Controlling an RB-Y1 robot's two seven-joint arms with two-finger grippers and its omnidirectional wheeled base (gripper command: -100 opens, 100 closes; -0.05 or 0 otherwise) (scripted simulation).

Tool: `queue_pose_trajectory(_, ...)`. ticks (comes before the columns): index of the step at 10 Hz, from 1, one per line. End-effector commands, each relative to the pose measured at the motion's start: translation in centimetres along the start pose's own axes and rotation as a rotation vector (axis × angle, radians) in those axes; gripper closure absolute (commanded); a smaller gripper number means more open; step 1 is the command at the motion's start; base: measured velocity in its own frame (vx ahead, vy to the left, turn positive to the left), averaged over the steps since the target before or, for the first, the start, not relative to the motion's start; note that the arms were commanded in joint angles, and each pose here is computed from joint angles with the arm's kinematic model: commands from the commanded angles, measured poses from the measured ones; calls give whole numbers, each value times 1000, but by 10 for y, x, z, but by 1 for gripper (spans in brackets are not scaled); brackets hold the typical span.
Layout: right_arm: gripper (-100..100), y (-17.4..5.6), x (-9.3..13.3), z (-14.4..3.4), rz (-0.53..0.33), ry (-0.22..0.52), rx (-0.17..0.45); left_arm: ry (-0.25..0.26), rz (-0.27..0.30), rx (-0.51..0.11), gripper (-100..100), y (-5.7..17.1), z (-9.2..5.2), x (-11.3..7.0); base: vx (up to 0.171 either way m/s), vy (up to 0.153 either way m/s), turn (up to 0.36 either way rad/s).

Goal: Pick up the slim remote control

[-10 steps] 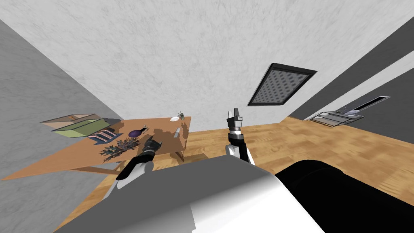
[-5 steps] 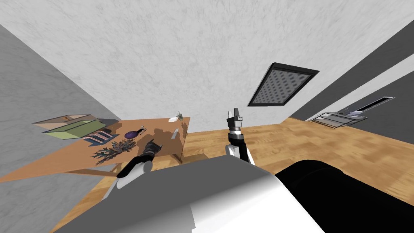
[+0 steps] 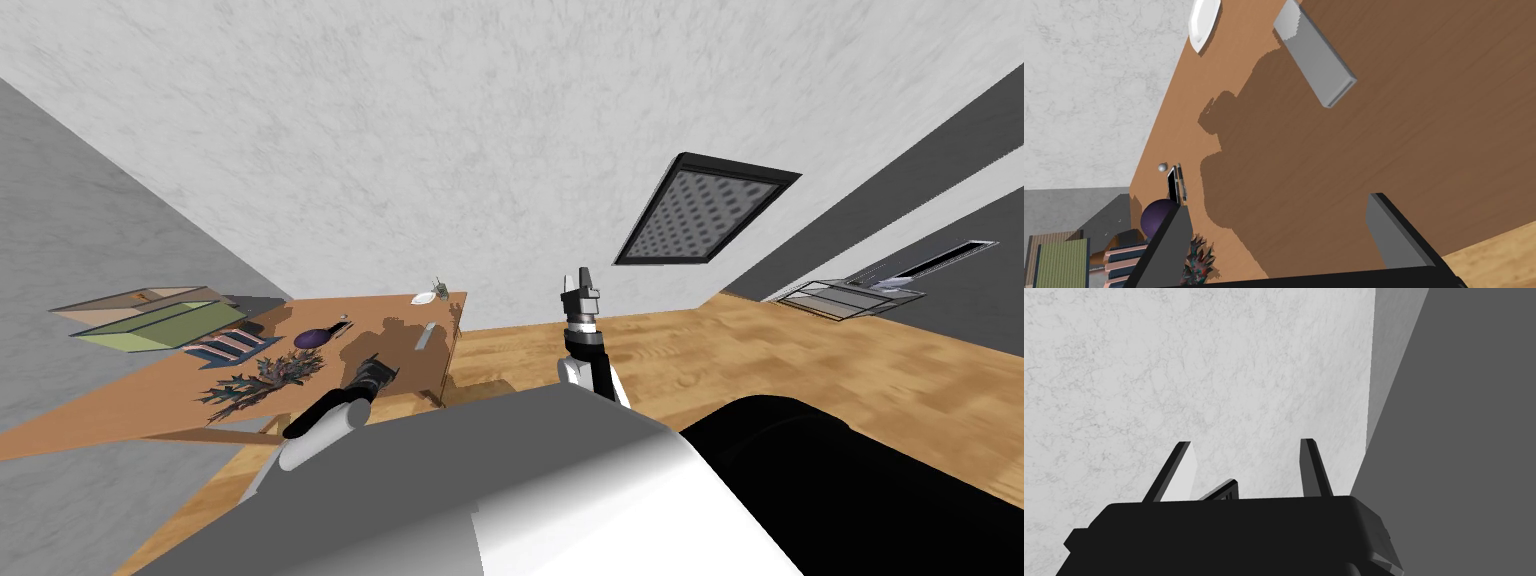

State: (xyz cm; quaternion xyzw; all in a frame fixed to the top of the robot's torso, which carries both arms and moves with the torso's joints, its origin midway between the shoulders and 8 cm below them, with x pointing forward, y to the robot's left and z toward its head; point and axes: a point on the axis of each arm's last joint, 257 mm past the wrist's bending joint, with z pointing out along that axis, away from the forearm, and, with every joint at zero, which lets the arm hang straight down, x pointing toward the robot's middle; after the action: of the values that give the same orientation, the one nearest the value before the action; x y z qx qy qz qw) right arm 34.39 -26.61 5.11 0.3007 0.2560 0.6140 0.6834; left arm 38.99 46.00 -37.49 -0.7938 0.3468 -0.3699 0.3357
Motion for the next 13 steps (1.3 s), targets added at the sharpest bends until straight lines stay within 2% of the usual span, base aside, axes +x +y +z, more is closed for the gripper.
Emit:
queue_pose_trajectory(1, 0, 0, 0, 0, 0, 0, 0, -39, -37, -56, -100, 13, 5, -18, 113, -71, 35)
queue_pose_trajectory(2, 0, 0, 0, 0, 0, 0, 0, -45, -37, -79, -100, 19, 5, -20, 110, -73, 18)
queue_pose_trajectory(3, 0, 0, 0, 0, 0, 0, 0, -77, -68, -110, -100, 24, 7, -36, 129, -99, 37)
queue_pose_trajectory(4, 0, 0, 0, 0, 0, 0, 0, -85, -69, -144, -100, 33, 6, -37, 123, -84, 24)
queue_pose_trajectory(5, 0, 0, 0, 0, 0, 0, 0, -117, -99, -171, -100, 37, 8, -53, 174, -76, 34)
queue_pose_trajectory(7, 0, 0, 0, 0, 0, 0, 0, -124, -100, -202, -100, 44, 6, -54, 99, -34, 13)
queue_pose_trajectory(8, 0, 0, 0, 0, 0, 0, 0, -160, -129, -241, -100, 51, 5, -70, 102, -21, 42)
queue_pose_trajectory(9, 0, 0, 0, 0, 0, 0, 0, -164, -130, -257, -100, 55, 4, -71, 121, -39, 26)
queue_pose_trajectory(10, 0, 0, 0, 0, 0, 0, 0, -199, -159, -287, -100, 60, 3, -87, 164, -65, 47)
queue_pose_trajectory(11, 0, 0, 0, 0, 0, 0, 0, -205, -160, -310, -100, 65, 1, -87, 145, -55, 28)
queue_pose_trajectory(12, 0, 0, 0, 0, 0, 0, 0, -239, -187, -336, -100, 68, -1, -103, 185, -50, 52)
queue_pose_trajectory(13, 0, 0, 0, 0, 0, 0, 0, -245, -189, -359, -100, 74, -3, -103, 160, -21, 28)
